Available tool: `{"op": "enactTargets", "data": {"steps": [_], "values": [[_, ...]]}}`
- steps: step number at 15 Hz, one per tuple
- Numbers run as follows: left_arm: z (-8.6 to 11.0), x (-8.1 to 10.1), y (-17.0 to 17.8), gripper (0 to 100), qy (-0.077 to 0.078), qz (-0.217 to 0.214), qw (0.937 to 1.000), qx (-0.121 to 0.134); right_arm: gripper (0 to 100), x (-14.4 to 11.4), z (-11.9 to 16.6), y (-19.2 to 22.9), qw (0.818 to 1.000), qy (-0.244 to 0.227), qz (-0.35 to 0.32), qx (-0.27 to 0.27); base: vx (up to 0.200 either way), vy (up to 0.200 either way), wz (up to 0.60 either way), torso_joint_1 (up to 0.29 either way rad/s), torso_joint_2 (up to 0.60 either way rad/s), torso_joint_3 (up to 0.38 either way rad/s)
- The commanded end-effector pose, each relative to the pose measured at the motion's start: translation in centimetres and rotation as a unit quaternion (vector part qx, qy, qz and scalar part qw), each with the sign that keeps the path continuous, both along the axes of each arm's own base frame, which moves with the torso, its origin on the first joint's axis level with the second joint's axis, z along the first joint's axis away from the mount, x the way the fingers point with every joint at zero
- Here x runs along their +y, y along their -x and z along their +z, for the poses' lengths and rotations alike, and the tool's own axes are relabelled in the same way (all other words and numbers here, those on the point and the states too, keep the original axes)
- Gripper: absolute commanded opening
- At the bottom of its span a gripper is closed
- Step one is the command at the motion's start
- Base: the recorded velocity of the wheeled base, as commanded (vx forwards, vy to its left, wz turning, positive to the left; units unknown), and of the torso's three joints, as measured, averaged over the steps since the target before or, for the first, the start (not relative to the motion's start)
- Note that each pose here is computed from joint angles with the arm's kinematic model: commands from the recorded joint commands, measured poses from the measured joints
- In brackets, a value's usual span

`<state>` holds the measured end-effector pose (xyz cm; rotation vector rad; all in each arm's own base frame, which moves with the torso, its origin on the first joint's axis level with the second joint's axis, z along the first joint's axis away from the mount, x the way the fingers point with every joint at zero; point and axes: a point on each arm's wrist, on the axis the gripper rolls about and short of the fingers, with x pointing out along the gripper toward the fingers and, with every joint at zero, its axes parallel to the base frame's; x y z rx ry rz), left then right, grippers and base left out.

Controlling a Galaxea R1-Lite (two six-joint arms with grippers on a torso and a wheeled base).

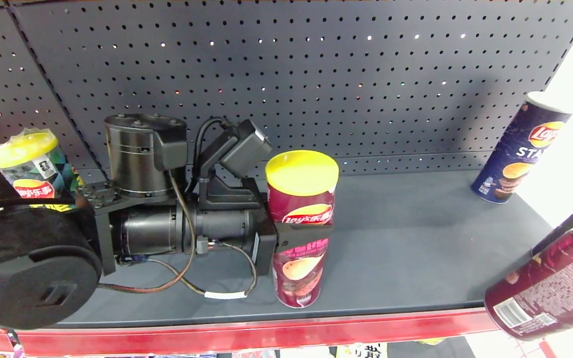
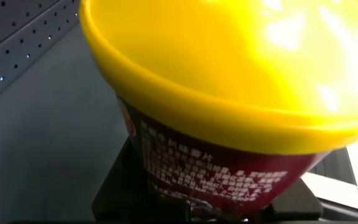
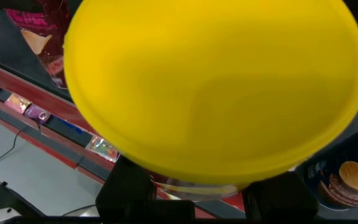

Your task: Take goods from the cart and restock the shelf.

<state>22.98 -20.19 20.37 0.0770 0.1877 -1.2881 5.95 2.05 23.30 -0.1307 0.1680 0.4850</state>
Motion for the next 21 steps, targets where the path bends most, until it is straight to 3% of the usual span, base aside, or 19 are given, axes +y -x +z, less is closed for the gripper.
{"op": "enactTargets", "data": {"steps": [1, 8, 11, 21], "values": [[0.0, 0.0, 0.0, 0, 0.002, -0.001, 1.0000, -0.002, 0, 0.0, 0.0, 0.1, 1.000, 0.000, 0.001, -0.001, 0.000, 0.000, 0.00, 0.000, 0.00, 0.000], [-1.2, 0.3, 0.3, 0, 0.007, -0.001, 0.9999, -0.010, 0, 0.0, 0.0, 0.0, 1.000, 0.000, 0.001, 0.000, 0.000, 0.000, 0.00, 0.000, 0.00, 0.000], [-1.2, 0.3, 0.4, 0, 0.002, -0.006, 0.9996, -0.028, 0, 0.0, 0.0, 0.0, 1.000, 0.000, 0.001, 0.000, 0.000, 0.000, 0.00, 0.000, 0.00, 0.000], [-1.5, -0.1, 1.4, 0, -0.001, -0.022, 0.9995, -0.022, 0, 0.0, -0.1, 0.0, 1.000, 0.001, 0.001, 0.003, 0.000, 0.000, 0.00, 0.000, 0.00, 0.000]]}}
